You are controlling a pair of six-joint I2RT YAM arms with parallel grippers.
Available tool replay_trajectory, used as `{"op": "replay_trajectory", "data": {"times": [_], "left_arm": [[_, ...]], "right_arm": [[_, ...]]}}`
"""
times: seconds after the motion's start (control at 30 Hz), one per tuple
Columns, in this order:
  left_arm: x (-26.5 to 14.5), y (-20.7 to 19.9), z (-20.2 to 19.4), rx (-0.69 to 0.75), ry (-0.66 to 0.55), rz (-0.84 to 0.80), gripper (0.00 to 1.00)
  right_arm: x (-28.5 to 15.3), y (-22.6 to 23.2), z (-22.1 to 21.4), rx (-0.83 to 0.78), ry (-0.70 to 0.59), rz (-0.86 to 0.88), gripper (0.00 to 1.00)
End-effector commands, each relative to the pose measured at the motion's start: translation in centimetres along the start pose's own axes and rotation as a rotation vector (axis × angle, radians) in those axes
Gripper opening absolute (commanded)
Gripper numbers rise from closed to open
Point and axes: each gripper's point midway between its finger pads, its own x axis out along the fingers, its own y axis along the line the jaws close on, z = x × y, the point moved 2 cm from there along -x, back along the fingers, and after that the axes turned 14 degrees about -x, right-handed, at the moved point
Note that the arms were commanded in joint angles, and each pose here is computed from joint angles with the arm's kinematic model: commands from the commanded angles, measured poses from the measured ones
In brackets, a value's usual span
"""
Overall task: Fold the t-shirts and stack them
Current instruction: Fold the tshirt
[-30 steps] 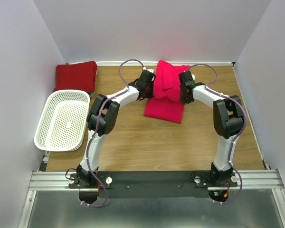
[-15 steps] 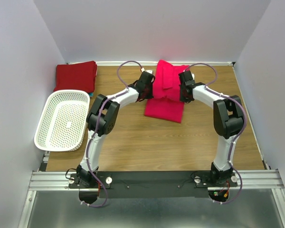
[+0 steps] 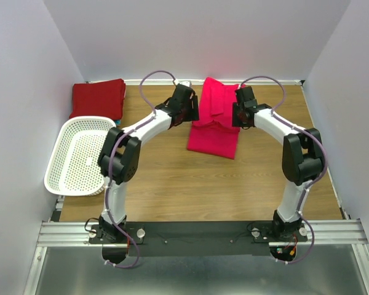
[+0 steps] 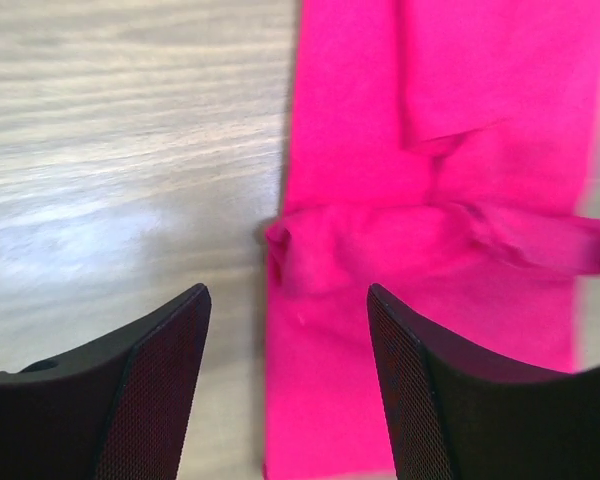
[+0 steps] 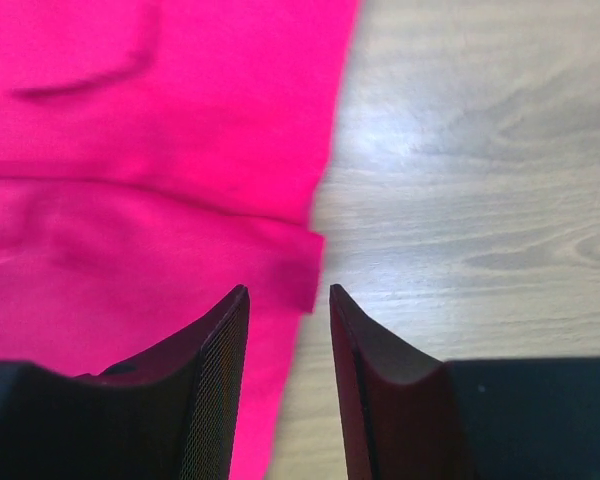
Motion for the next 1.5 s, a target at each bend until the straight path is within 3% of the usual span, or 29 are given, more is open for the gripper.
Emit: {"op": "replay_trajectory", "data": {"times": [0.0, 0.03, 0.13, 0.17, 0.23, 0.37, 0.7, 0.83, 1.3, 1.47], "left_arm": [[-6.0, -2.3, 2.1, -0.04, -0.054, -0.064, 0.72], [-6.3, -2.4, 1.6, -0.044, -0.041, -0.072, 0.71], [-6.7, -2.9, -1.8, -0.046, 0.037, -0.109, 0.53], [-6.5, -3.2, -2.8, -0.05, 0.057, -0.118, 0.41], [-5.8, -3.4, -5.3, -0.036, 0.106, -0.114, 0.28], [-3.8, -2.9, -8.3, -0.041, 0.184, -0.103, 0.18], [-2.6, 0.6, -13.4, -0.05, 0.328, -0.026, 0.14], [-3.1, 1.5, -15.1, -0.042, 0.384, -0.029, 0.14], [-5.0, 2.8, -16.2, -0.026, 0.42, -0.024, 0.14], [-6.5, 3.0, -16.2, -0.036, 0.421, -0.034, 0.14]], "right_arm": [[-4.4, 2.0, 3.3, 0.001, -0.131, 0.118, 0.46], [-4.7, 2.6, 3.3, 0.001, -0.135, 0.138, 0.44], [-5.0, 5.3, 2.6, -0.017, -0.126, 0.231, 0.32], [-5.0, 6.3, 2.5, -0.013, -0.124, 0.26, 0.23], [-4.4, 7.9, 1.8, -0.011, -0.107, 0.3, 0.13], [-3.2, 9.9, 0.8, -0.008, -0.078, 0.352, 0.07], [1.3, 11.1, -0.6, -0.03, -0.012, 0.34, 0.05], [3.0, 10.1, -0.6, -0.044, -0.007, 0.254, 0.05], [7.1, 3.3, 8.9, -0.093, -0.177, -0.035, 0.08], [2.7, 3.0, 13.1, -0.071, -0.294, 0.013, 0.15]]}}
